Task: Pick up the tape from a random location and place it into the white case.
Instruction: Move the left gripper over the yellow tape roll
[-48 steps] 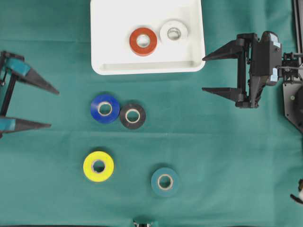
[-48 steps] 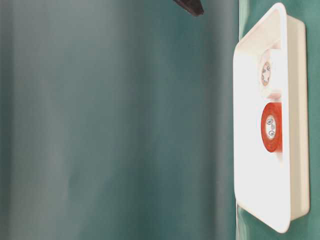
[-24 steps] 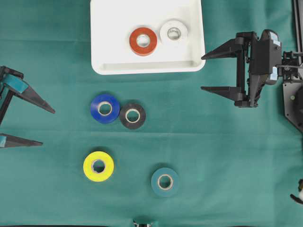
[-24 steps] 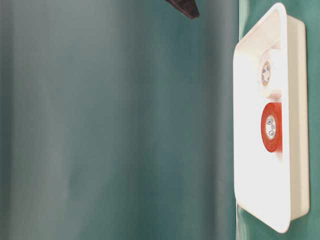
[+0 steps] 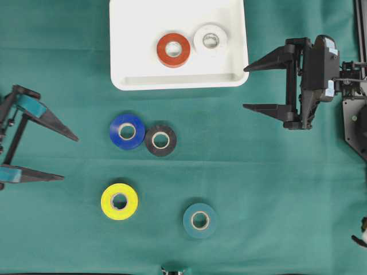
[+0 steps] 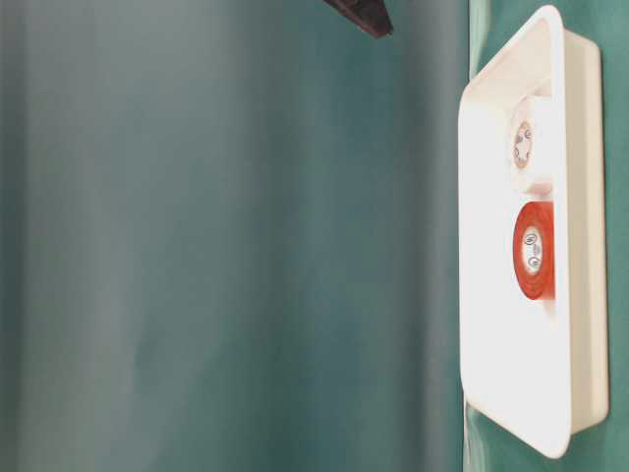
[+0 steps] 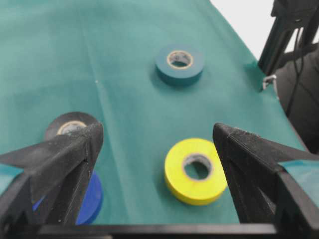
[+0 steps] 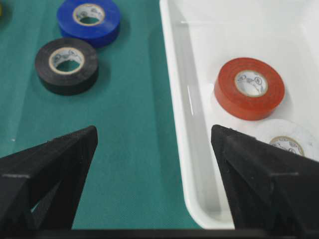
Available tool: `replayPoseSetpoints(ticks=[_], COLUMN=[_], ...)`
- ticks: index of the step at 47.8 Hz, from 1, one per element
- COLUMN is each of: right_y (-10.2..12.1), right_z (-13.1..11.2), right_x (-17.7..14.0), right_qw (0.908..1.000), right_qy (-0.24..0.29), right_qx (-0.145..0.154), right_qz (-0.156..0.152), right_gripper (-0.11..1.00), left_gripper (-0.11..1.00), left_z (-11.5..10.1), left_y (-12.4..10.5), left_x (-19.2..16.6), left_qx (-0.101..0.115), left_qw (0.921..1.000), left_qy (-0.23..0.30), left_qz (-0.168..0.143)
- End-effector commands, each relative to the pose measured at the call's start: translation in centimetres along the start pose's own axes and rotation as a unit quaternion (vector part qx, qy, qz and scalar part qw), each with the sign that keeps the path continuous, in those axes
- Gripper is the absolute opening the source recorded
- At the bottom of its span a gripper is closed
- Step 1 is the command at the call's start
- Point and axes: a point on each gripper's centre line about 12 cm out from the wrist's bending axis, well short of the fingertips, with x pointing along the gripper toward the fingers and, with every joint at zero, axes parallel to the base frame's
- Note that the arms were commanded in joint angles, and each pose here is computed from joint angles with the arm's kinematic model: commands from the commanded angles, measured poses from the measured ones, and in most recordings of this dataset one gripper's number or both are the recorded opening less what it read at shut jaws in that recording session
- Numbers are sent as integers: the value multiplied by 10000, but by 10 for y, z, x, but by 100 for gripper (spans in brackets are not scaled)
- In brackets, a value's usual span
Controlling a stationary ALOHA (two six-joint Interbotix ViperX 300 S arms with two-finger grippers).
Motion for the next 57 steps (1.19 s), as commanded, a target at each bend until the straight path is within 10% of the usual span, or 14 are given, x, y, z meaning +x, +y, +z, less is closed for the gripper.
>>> replayPoseSetpoints(ticks=[1, 27, 57], right_y=[1, 0, 0], right_z=[12, 10, 10], right_x=[1, 1, 0], right_qw=[9999, 9999, 10000], right_qy=[-160, -85, -40], right_qx=[-20, -58, -73], right_qz=[10, -7, -18], right_gripper=[88, 88, 88], left_gripper=[98, 98, 98], left_z=[17, 64, 65], left_y=[-1, -11, -12], left_x=[8, 73, 77], left_qx=[12, 260, 263], left_qw=[9998, 9995, 9995], left_qy=[-184, -115, -46], left_qz=[-17, -138, -145])
